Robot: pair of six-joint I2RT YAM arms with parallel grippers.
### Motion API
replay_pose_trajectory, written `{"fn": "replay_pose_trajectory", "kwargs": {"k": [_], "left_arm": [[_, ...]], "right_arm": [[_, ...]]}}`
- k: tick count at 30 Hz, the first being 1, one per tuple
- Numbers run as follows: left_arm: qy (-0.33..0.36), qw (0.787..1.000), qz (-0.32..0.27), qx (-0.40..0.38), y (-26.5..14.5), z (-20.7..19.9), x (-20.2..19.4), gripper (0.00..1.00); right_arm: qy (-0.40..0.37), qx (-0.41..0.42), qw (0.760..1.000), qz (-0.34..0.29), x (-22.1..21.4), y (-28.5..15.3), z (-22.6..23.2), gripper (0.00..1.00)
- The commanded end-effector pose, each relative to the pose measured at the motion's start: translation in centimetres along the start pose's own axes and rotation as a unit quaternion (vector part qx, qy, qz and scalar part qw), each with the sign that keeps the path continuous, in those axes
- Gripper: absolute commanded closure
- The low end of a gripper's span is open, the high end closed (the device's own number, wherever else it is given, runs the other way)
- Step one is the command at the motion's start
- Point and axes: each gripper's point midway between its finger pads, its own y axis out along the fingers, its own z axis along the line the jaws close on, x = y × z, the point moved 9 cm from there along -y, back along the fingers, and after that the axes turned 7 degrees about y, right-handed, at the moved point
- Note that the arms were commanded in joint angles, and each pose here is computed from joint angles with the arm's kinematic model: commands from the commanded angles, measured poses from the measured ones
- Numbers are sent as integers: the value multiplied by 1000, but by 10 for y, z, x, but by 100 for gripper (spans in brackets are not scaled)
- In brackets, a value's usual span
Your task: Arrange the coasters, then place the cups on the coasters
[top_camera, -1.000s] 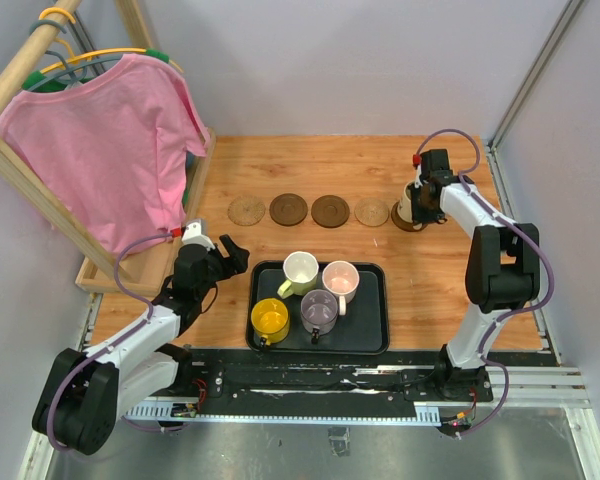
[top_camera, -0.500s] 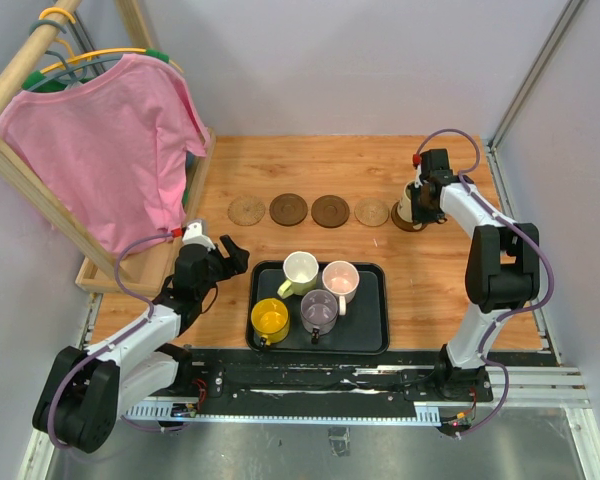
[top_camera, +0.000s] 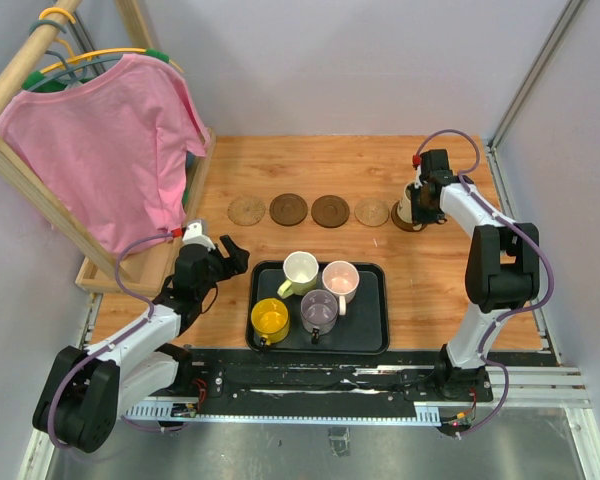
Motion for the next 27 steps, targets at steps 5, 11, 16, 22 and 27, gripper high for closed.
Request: {"fn": "replay_pose_trajectory", "kwargs": {"k": [5, 11, 16, 22, 27], "left_arm": [[-6, 1000, -22, -8, 0, -5, 10, 19], [-5, 1000, -23, -10, -1, -5, 10, 19], [-6, 1000, -24, -10, -1, -6, 10, 19], [-7, 1000, -25, -12, -2, -6, 11, 19], [-6, 1000, -25, -12, -2, -6, 11, 19]], "right_arm": [[12, 0, 1000, 0, -2, 1, -4, 99], [14, -3, 1000, 3, -4, 3, -4, 72], [13, -1, 1000, 3, -4, 2, -3, 51], [14, 4, 1000, -5, -3, -4, -3, 45], [16, 8, 1000, -22, -2, -18, -1, 40]]}}
